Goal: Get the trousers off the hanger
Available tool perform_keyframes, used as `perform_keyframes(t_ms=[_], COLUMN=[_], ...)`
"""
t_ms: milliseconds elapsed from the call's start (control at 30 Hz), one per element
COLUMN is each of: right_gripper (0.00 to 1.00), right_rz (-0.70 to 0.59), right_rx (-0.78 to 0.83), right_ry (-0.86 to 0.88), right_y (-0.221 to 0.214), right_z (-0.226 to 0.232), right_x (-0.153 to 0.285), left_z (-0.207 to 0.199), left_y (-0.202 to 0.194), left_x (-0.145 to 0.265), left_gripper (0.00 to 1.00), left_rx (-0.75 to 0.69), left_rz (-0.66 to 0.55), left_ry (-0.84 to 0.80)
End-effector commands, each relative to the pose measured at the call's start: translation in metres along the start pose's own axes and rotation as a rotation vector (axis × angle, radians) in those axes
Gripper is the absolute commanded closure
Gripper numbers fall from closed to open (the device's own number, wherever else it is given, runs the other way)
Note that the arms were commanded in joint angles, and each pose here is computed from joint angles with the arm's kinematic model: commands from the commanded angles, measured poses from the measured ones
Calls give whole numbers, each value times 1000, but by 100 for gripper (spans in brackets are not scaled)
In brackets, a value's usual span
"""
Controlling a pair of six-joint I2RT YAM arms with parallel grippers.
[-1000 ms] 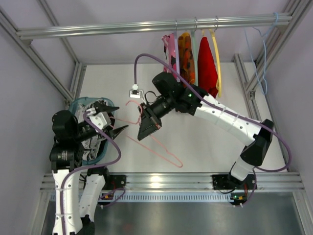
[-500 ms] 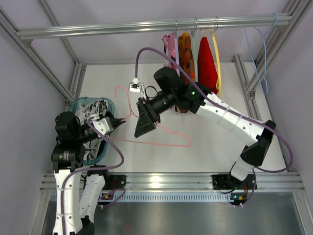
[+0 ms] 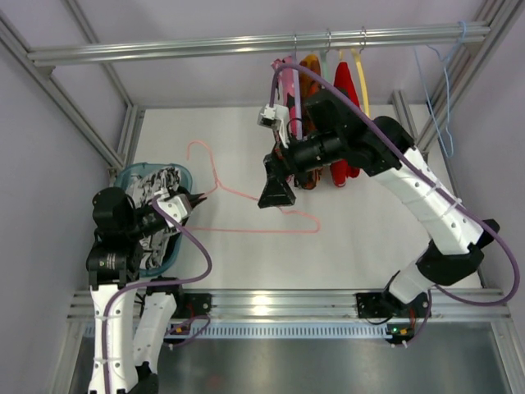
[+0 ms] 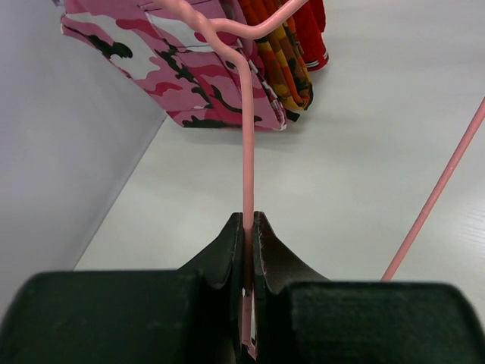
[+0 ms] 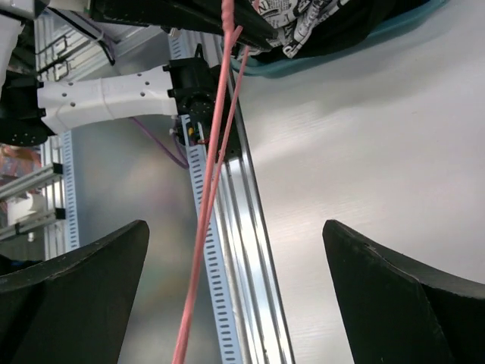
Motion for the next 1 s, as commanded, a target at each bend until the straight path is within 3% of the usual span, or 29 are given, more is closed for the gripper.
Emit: perform_keyframes(t_ms=[0,333,433,467,533,567,667,900,933,967], right_gripper=[1,7,23,36,53,72,100,100,100,100], right_rz=[87,326,354,353,353,356,362,333,318,309], right_rx=[81,145,167,165,166,168,166,179,186,187], right_ry=[-69,-42,-28,-30,-57,-63,-77,-42,-38,-32], right_y=[-12,-58,-63,-62,-61,-61,-61,-58,-56,-54], right_z=[7,18,24,24,21,20,19,27,28,29], right_x=[31,5,-3,-4,-4,-4,-3,5,8,10], left_z=[13,25,25,25,24,24,23,24,23,23], left_y=[16,21,21,21,20,21,20,26,27,29], left_x=[4,2,2,2,3,4,5,5,4,4], left_gripper=[100,100,100,100,100,100,100,100,96,82], left_rx=[-162,-207,-204,-207,-214,-226,-246,-250,-229,-215], left_rz=[-21,-6,-7,-6,-4,-4,-3,-15,-17,-20], left_ry=[49,64,61,64,70,73,78,69,66,64])
Point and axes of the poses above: each gripper's point midway between its finger pads, its own x axis back along the fingers, its own z axis along the line the jaws close on, y = z × x, the point moved 3 cm from there along x, back along the fingers, and after that the axes turned 11 degrees about x, right-handed, at the moved point
